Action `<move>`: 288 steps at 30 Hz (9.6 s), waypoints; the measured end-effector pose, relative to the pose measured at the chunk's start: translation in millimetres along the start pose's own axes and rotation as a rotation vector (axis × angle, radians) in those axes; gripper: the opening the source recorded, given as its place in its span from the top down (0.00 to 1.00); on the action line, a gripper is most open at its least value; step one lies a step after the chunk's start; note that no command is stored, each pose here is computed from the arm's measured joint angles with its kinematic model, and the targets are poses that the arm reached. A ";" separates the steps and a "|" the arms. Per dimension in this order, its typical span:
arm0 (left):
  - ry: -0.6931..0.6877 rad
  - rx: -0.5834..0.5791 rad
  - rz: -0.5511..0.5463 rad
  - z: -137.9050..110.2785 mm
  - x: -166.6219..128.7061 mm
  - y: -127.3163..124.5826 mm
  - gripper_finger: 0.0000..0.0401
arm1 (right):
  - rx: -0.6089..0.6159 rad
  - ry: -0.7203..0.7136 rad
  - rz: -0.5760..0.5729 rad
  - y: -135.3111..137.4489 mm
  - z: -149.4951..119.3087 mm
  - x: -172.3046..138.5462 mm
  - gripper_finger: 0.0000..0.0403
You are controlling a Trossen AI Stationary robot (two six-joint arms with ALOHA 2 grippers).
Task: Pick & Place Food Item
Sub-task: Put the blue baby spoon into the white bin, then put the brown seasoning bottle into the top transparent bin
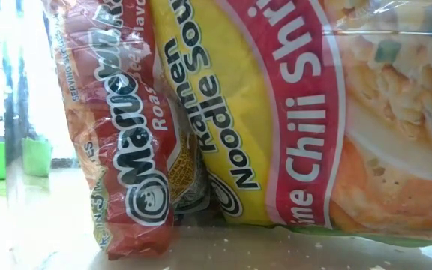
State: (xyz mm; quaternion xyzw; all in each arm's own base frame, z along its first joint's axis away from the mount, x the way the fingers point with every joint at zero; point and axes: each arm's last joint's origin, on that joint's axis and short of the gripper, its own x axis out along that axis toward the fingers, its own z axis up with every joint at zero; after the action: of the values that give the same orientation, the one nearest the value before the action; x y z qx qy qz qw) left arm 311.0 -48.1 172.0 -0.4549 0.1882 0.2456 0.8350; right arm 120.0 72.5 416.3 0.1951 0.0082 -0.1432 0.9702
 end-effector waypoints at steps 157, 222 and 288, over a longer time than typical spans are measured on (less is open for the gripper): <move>-0.372 0.800 -0.454 4.3 -142.2 128.8 1.00 | 0.108 -0.018 -0.056 -0.6 -2.5 1.5 0.58; -0.267 0.824 -0.555 11.2 -153.3 148.3 1.00 | 0.232 0.006 -0.107 -3.0 -11.3 3.2 0.58; -0.053 0.752 -0.431 1.4 -132.2 153.2 1.00 | -0.069 1.026 -0.006 88.2 -144.1 33.5 0.32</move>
State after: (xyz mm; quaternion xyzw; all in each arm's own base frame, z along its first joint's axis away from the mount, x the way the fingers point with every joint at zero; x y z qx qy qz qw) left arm 115.2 -7.2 141.6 -0.1414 0.1437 -0.0086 0.9794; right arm 182.7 196.1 313.9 0.2082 0.4884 -0.0318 0.8468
